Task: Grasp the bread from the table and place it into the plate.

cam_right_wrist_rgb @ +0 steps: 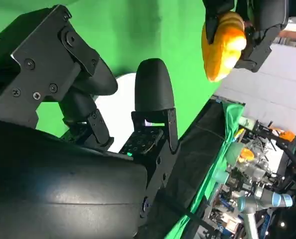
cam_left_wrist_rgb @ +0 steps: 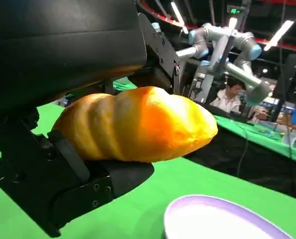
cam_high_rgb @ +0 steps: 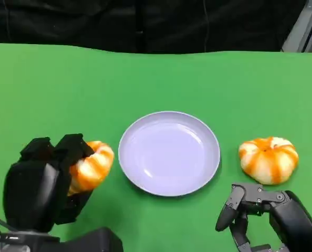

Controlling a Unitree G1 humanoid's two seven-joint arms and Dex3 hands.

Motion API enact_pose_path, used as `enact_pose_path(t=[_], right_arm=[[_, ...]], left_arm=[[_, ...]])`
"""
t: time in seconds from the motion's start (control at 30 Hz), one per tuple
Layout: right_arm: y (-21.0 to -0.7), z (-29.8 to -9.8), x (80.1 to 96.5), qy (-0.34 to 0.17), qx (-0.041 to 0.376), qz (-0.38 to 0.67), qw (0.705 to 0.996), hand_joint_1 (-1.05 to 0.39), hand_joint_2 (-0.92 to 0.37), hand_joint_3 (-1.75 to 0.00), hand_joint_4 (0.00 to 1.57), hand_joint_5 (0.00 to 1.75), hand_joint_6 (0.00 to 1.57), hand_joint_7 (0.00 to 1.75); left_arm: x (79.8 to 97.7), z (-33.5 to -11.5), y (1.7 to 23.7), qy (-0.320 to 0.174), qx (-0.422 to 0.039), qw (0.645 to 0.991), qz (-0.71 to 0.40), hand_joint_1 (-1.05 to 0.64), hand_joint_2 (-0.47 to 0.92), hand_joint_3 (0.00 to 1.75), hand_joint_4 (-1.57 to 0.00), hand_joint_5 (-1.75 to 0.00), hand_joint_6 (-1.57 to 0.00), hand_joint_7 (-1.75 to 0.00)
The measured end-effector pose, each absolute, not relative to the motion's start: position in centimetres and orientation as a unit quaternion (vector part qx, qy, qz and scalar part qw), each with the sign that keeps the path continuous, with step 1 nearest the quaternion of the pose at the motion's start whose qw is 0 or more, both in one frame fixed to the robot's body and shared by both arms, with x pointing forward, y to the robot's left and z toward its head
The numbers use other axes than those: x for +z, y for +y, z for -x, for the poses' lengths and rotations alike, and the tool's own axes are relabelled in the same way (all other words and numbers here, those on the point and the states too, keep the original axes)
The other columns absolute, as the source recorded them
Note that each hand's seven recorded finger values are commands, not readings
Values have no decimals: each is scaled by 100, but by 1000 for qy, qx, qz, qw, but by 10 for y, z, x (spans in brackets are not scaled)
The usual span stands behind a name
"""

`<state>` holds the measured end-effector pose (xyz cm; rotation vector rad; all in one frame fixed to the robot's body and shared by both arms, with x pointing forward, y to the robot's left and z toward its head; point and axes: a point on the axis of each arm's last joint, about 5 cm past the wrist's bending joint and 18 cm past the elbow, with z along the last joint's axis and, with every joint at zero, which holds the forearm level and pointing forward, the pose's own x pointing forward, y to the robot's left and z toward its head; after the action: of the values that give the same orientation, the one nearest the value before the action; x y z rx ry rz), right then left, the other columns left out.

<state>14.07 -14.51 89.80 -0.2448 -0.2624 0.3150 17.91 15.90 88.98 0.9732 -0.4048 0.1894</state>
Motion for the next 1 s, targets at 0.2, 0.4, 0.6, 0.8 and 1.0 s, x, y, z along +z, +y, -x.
enact_pose_path(t=[0.2, 0.4, 0.6, 0.8, 1.0], right_arm=[[-145, -140, 898, -129, 156, 121, 972, 10, -26, -150, 87, 171, 82, 133], [-145, -140, 898, -129, 156, 121, 972, 9, -25, -150, 87, 174, 83, 133], [-145, -140, 898, -130, 157, 123, 971, 7, -25, -150, 87, 174, 83, 133], [-146, -140, 897, -128, 158, 124, 971, 9, -25, -149, 87, 173, 83, 134], [-146, -140, 896, -127, 157, 120, 972, 9, -25, -150, 87, 173, 83, 133]], left_arm=[[897, -195, 141, -232, 69, 865, -440, -15, 24, 150, -96, -175, -77, -158], [913, -208, 128, -223, -33, 877, -424, -65, 87, 13, -4, -18, -4, -12], [925, -207, 132, -169, -114, 873, -442, -88, 92, 9, 0, 0, 0, 0], [924, -205, 134, -160, -124, 878, -434, -92, 92, 13, 0, 0, 0, 0], [925, -205, 135, -159, -126, 878, -434, -91, 92, 13, 0, 0, 0, 0]])
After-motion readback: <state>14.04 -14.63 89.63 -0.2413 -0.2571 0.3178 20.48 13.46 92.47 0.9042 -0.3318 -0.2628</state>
